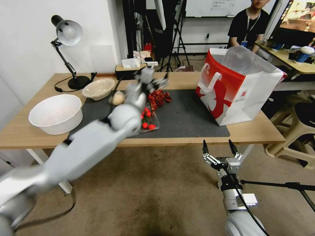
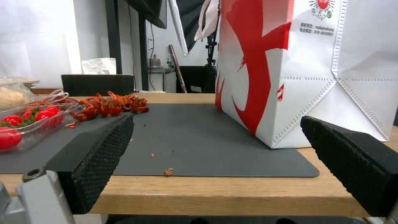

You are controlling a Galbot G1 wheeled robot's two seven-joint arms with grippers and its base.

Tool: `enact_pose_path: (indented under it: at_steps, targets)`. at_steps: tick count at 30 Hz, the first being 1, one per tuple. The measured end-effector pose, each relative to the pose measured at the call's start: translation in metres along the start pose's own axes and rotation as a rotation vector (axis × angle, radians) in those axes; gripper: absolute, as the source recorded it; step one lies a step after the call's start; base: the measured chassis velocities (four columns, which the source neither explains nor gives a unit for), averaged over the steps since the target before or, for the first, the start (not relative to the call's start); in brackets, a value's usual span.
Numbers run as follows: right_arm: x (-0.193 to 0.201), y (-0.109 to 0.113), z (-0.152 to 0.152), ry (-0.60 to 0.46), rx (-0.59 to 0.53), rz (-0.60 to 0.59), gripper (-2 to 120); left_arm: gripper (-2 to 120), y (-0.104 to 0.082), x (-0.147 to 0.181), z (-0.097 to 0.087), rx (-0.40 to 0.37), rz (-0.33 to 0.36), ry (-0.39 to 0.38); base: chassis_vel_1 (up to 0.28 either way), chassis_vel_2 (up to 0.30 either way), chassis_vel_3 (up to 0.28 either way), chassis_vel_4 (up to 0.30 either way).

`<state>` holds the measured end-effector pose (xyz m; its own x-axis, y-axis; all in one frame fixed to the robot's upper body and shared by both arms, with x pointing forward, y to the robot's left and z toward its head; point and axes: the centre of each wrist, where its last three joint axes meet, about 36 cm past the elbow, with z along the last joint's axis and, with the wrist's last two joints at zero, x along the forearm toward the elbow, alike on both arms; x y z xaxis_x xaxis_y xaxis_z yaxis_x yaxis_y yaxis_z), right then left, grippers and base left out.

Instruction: Pick up the trash from the table and place it into the takeout bag.

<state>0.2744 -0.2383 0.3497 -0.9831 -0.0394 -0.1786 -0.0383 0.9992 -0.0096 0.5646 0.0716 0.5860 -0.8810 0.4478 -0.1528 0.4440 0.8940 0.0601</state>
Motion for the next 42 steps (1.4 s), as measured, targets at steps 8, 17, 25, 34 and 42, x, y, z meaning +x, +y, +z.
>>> enact_pose_path:
  at_steps: [8, 17, 25, 34, 42]
  targets:
    - [-0.001, 0.000, -0.003, -0.005, -0.003, -0.007, 100, 100, 0.061, 0.124, 0.055, -0.007, -0.195, 0.040, 0.000, 0.000, 0.000, 0.000]
    - [-0.002, 0.001, -0.008, -0.015, -0.006, -0.030, 100, 100, 0.071, 0.253, 0.090, 0.022, -0.369, 0.038, 0.000, 0.000, 0.000, 0.000]
    - [0.002, 0.001, -0.012, -0.015, -0.010, -0.021, 100, 100, 0.062, 0.298, 0.102, 0.032, -0.400, 0.025, 0.000, 0.000, 0.000, 0.000]
    - [0.005, 0.002, -0.013, -0.015, -0.009, -0.019, 100, 100, 0.046, 0.351, 0.128, 0.064, -0.465, 0.026, 0.000, 0.000, 0.000, 0.000]
    - [0.004, 0.002, -0.013, -0.014, -0.009, -0.019, 100, 100, 0.040, 0.377, 0.146, 0.076, -0.459, 0.040, 0.000, 0.000, 0.000, 0.000]
